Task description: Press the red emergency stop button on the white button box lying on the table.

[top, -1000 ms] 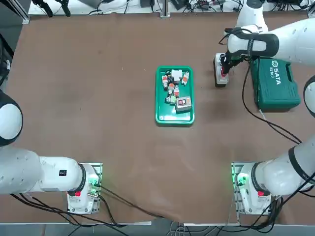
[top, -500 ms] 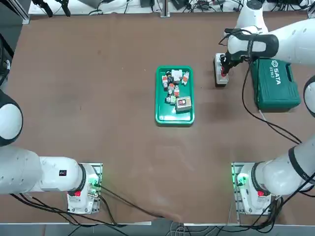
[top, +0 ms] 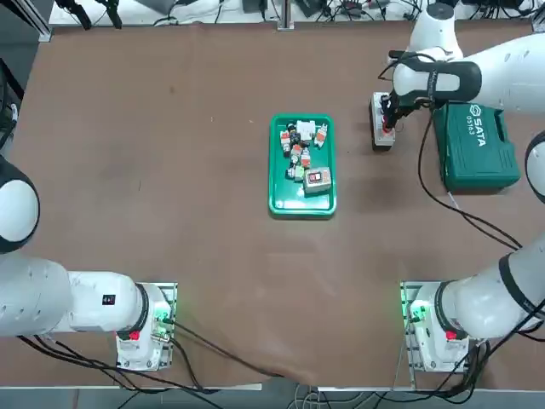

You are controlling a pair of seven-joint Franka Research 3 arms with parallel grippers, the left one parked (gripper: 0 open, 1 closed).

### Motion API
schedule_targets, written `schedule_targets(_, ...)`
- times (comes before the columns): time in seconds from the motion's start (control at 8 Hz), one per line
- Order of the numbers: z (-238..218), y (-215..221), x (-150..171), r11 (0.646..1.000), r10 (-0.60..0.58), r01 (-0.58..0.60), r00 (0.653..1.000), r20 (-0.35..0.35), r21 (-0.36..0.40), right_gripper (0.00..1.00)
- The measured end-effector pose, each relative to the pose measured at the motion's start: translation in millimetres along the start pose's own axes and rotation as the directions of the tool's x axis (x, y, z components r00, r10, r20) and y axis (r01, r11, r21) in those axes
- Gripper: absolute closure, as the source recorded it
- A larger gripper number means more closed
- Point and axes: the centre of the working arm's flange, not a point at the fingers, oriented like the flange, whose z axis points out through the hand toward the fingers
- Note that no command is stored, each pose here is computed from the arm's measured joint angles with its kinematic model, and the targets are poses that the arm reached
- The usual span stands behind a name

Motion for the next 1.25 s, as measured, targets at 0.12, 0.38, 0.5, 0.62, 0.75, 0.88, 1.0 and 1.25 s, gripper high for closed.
schedule_targets(0.12, 0.2, -0.2, 0.0, 1.000, 0.000, 0.000, 1.000, -0.004, 0.001, 0.98)
schedule_targets(0.38, 0.8, -0.4, 0.3, 1.000, -0.001, 0.001, 1.000, -0.020, 0.005, 0.98)
schedule_targets(0.5, 0.9, -0.4, 0.4, 1.000, -0.001, 0.001, 1.000, -0.022, 0.006, 0.98)
schedule_targets(0.62, 0.8, -0.4, 0.4, 1.000, 0.000, 0.001, 1.000, -0.022, 0.006, 0.98)
schedule_targets(0.75, 0.8, -0.4, 0.4, 1.000, 0.000, 0.001, 1.000, -0.022, 0.006, 0.98)
schedule_targets(0.88, 0.9, -0.4, 0.4, 1.000, 0.000, 0.001, 1.000, -0.022, 0.006, 0.98)
schedule_targets(1.0, 0.9, -0.4, 0.4, 1.000, 0.000, 0.001, 1.000, -0.022, 0.006, 0.98)
schedule_targets(1.25, 1.4, -0.3, 0.1, 1.000, 0.000, 0.001, 1.000, -0.023, 0.006, 0.98)
